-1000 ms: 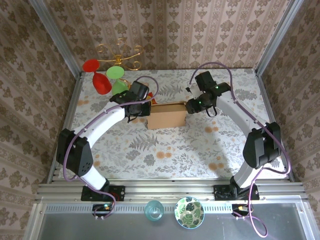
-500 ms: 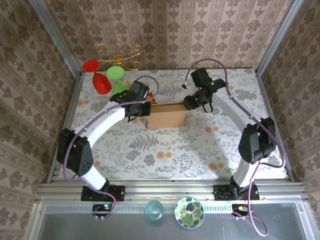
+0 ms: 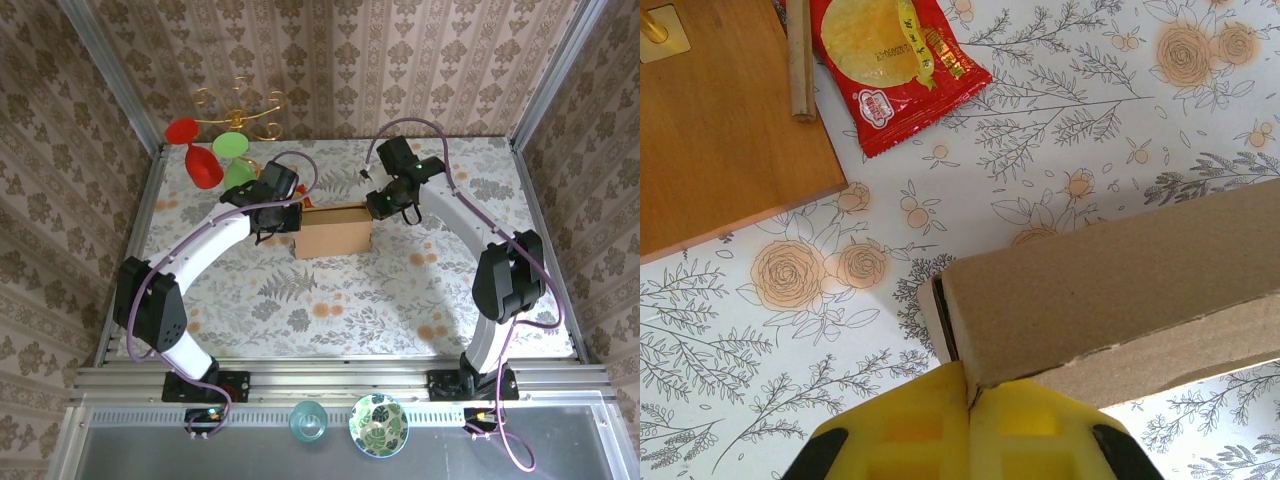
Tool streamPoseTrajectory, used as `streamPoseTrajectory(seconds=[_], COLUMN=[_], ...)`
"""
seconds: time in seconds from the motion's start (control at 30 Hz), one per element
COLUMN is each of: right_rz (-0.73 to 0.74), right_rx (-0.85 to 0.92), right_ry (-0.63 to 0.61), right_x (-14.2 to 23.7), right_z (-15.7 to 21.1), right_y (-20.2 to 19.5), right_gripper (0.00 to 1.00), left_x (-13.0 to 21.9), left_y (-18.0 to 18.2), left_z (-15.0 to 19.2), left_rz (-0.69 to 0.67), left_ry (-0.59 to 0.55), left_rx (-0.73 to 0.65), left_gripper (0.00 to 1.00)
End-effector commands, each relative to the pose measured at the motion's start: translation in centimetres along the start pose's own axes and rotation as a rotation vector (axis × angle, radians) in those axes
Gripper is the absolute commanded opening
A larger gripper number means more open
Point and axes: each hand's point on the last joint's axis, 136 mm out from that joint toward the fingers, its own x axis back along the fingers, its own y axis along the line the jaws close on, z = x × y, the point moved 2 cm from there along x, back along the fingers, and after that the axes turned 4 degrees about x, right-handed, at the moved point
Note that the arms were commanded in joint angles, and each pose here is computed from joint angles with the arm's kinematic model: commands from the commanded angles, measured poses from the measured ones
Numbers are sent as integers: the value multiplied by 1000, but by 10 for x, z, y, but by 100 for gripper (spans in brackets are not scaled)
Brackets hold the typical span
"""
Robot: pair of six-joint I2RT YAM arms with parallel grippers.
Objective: Fold the paper box
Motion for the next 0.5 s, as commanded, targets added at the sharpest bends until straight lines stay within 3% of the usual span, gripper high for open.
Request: streamPoseTrajectory(seconds=[0.0, 0.17, 0.47], right_rz=[41, 42, 7], right_rx=[12, 3, -91], right_ry=[-34, -36, 20], right_x=[8, 14, 25], right_z=[-12, -14, -10], right_y=[-3, 0, 7], right_gripper=[15, 0, 0], left_x=[-20, -20, -19], left_y=[16, 16, 16], left_z=[47, 47, 48], left_rz=[-77, -79, -75], left_ry=[203, 201, 199], left_rx=[-34, -33, -20], left_gripper=[0, 0, 0])
